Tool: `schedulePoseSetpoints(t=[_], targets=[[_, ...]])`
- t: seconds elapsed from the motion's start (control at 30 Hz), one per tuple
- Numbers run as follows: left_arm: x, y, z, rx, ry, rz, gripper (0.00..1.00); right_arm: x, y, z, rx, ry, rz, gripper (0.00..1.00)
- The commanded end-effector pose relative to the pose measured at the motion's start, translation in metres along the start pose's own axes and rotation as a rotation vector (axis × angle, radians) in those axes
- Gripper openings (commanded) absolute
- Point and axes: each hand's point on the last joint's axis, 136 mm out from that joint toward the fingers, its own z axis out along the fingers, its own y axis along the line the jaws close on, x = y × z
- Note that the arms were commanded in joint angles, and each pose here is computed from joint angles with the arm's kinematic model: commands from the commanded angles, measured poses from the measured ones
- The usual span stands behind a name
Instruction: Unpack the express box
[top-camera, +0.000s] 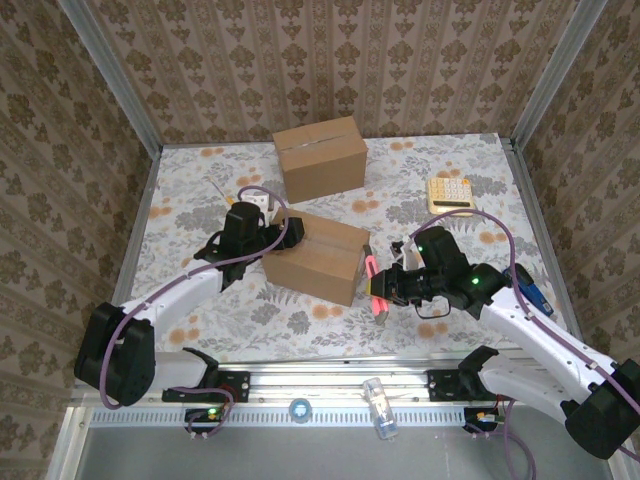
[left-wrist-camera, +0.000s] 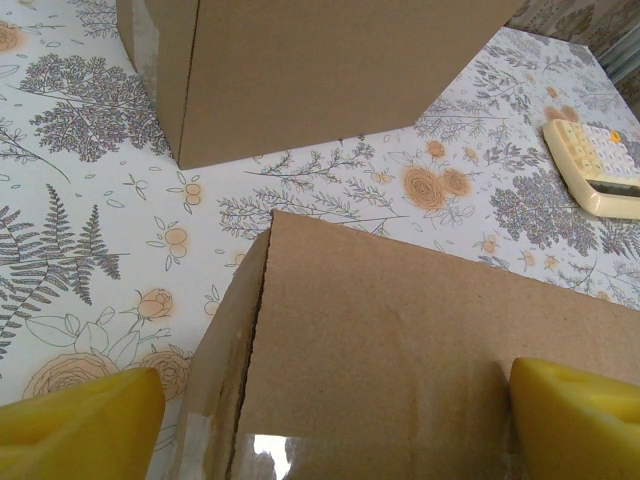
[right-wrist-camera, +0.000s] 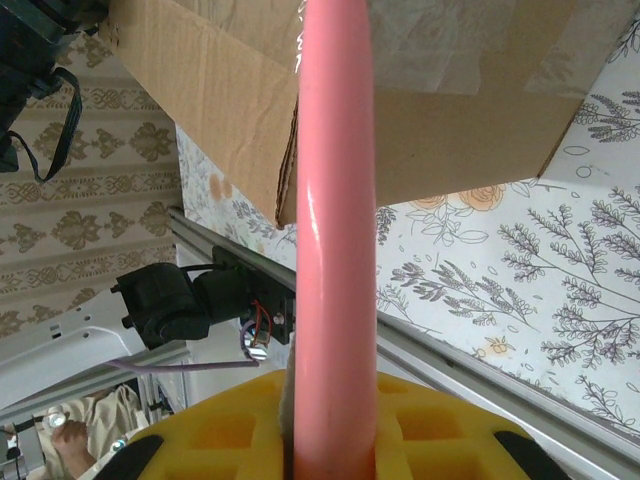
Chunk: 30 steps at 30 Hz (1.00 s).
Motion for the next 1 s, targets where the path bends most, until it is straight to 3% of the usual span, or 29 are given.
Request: schedulePoseSetpoints(t=[0.0,0.97], targets=[[0.0806,0.0469,0.0067,-0.169,0.258,-0.013,0.88,0.0049,-0.0007,-0.0014,0.004,0.007,0.012,0.00],[0.0805,0.0449,0.0099,-0.160,0.262,-0.015,0.88,0.0065,-0.0059,-0.0023,0.038,0.009,0.030,0.00]])
